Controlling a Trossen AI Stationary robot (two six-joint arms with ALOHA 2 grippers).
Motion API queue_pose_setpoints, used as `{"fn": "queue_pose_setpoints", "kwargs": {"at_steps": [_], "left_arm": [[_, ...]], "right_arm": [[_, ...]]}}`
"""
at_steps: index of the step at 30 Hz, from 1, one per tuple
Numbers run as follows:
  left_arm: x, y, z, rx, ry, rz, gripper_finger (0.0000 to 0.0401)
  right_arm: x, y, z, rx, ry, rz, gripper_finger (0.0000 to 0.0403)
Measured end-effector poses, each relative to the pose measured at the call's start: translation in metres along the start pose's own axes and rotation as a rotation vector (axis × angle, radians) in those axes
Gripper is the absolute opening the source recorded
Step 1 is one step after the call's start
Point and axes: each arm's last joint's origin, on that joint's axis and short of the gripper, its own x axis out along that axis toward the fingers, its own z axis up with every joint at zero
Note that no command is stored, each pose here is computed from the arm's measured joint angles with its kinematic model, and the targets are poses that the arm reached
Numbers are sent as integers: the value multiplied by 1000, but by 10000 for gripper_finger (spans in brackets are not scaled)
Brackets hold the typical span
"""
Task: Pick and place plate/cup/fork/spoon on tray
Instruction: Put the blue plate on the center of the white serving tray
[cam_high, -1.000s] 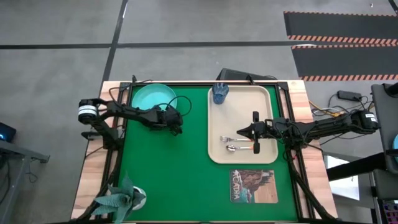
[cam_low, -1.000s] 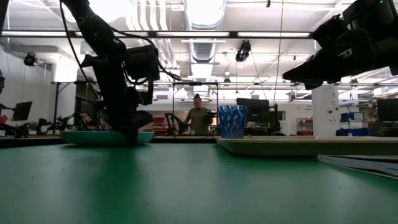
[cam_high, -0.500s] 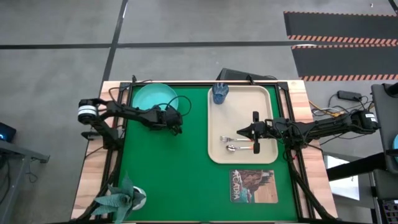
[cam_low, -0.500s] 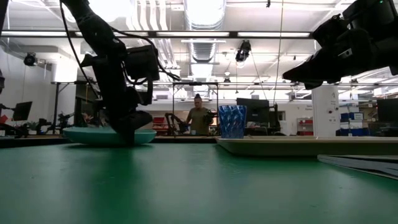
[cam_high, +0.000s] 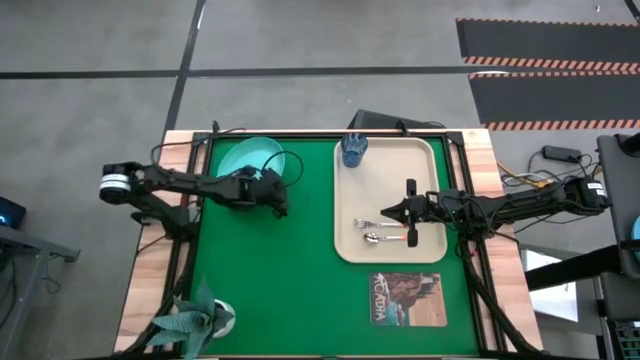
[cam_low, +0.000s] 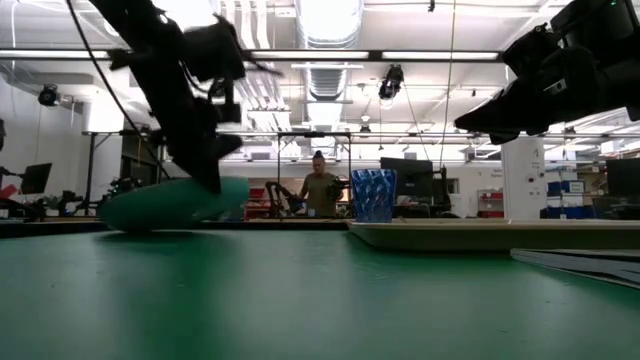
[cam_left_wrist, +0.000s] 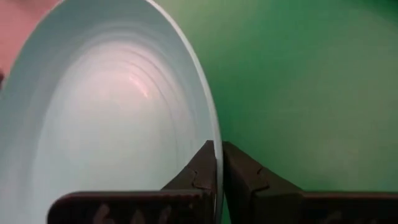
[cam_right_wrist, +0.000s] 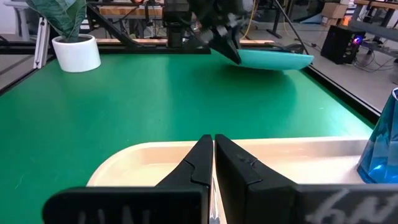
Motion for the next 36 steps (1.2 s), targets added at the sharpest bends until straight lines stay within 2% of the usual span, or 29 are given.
{"fn": "queue_pose_setpoints", "kwargs": {"at_steps": [8,24,30,36], "left_arm": [[-44,-7,-2,98,-133,-101,0],[-109,-12,-8,120,-415,-222,0],[-129,-28,-5,232,-569,-317,0],[-145,-38,-10,307,-649,-388,0]], "right_arm": [[0,0,0,0,1,0,9],[0,0,-1,0,9,0,9],[0,0,-4,-3,33,-10,9],[0,0,-5,-3,38,-10,9]]}}
